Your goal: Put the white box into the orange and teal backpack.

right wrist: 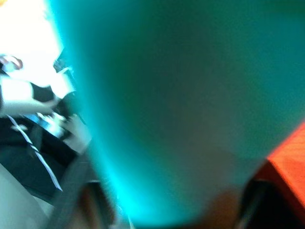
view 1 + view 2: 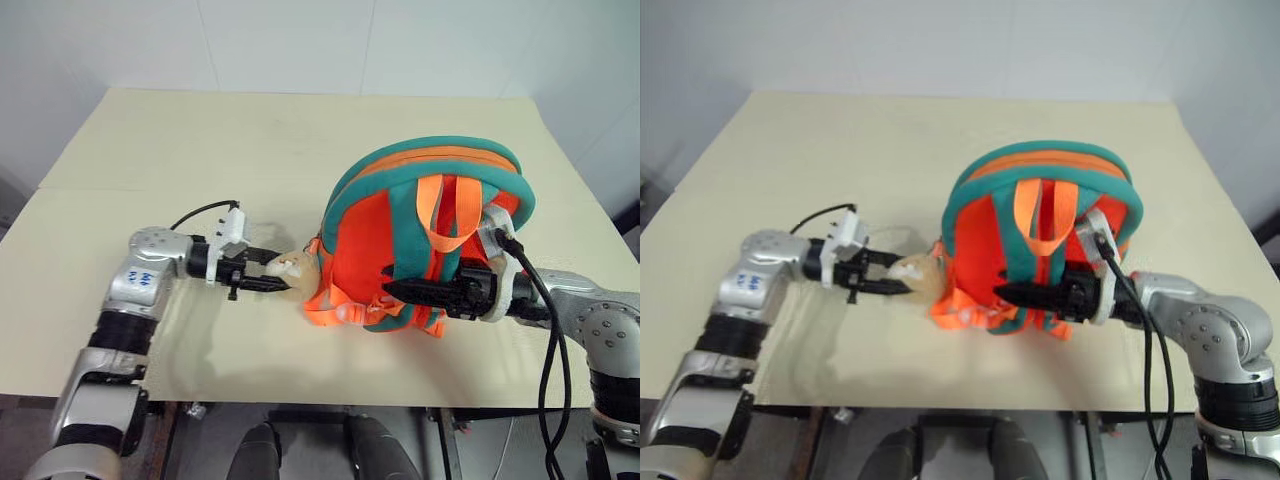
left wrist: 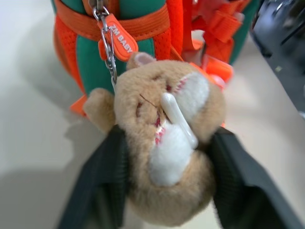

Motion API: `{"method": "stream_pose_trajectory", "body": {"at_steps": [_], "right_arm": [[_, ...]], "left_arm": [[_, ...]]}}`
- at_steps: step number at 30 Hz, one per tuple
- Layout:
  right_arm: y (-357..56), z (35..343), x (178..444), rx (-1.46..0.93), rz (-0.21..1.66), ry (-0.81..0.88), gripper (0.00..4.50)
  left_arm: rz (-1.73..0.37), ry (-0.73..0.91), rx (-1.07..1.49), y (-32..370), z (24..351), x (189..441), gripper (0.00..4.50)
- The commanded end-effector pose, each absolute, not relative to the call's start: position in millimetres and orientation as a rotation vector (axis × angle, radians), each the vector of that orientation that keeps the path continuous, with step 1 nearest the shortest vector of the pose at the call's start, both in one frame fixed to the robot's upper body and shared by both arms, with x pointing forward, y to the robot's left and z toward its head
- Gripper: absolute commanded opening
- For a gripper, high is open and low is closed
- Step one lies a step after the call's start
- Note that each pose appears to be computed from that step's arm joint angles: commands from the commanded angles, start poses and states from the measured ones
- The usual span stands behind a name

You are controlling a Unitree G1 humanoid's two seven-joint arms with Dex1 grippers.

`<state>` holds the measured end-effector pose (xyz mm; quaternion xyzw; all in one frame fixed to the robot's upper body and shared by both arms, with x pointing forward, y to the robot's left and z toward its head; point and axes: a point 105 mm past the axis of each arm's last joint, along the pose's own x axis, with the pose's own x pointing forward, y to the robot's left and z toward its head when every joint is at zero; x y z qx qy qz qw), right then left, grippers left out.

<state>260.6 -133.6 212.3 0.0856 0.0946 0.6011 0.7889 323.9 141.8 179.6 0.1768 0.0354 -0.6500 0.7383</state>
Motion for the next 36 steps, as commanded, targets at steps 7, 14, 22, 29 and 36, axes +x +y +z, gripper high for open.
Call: {"method": "stream_pose_trajectory", "body": {"at_steps": [7, 14, 22, 29, 36], "right_arm": [[-174.3, 233.2, 251.4, -0.002, 1.172, 0.084, 4.50], [-226.3, 203.8, 252.0, -0.025, 0.977, 0.138, 4.50], [-267.2, 189.7, 257.8, -0.160, 0.809, 0.143, 4.50], [-281.0, 189.7, 262.2, -0.311, 0.766, 0.116, 4.50], [-303.2, 187.9, 263.4, -0.341, 0.657, 0.097, 4.50]], "left_arm": [[-1.394, -0.001, 0.413, 160.4, 191.5, 292.4, 4.46], [-1.323, -0.061, 0.409, 165.9, 184.4, 287.1, 4.46], [-1.146, -0.093, 0.314, 194.9, 170.2, 294.2, 4.46], [-1.086, -0.098, 0.313, 214.6, 175.0, 293.0, 4.46], [-1.049, -0.134, 0.346, 219.6, 184.1, 292.4, 4.46]]}}
